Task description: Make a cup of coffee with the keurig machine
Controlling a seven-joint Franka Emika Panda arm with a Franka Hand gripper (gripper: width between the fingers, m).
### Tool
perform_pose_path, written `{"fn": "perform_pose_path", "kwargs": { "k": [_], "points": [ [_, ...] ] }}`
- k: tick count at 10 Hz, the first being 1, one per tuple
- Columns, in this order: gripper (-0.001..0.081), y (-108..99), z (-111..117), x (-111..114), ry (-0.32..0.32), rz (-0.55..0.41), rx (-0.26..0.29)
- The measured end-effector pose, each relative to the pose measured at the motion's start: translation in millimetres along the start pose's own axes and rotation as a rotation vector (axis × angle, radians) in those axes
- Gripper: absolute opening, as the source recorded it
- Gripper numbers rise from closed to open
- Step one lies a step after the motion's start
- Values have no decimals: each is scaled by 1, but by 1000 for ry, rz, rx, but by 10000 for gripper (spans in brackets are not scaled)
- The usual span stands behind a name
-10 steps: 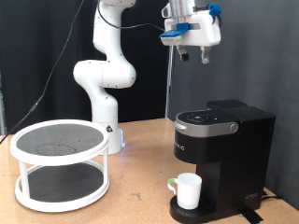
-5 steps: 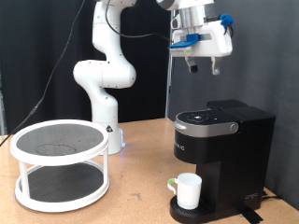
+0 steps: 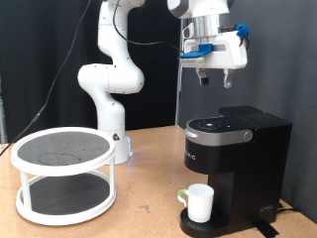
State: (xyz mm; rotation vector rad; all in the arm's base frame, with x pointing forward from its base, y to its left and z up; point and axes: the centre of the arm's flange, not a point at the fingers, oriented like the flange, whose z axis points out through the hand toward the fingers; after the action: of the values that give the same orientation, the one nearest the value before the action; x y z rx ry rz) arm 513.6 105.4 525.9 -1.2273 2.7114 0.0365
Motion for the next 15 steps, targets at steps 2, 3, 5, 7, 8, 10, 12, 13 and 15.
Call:
{"fn": "perform_pose_path", "kwargs": {
  "k": [2, 3, 5, 7, 8, 10, 12, 13, 15],
  "points": [
    [457, -1, 5, 2, 5, 3, 13],
    [457, -2, 7, 3, 4, 4, 22],
    [275, -3, 11, 5, 7, 6, 29],
    [25, -4, 15, 8, 12, 11, 26],
    [25, -4, 17, 10, 16, 14, 22],
    [6, -6, 23, 14, 26, 22, 15],
    [1, -8, 30, 19, 36, 30, 5],
    [0, -9, 34, 20, 36, 32, 0],
    [0, -11, 44, 20, 39, 29, -14]
  ]
}}
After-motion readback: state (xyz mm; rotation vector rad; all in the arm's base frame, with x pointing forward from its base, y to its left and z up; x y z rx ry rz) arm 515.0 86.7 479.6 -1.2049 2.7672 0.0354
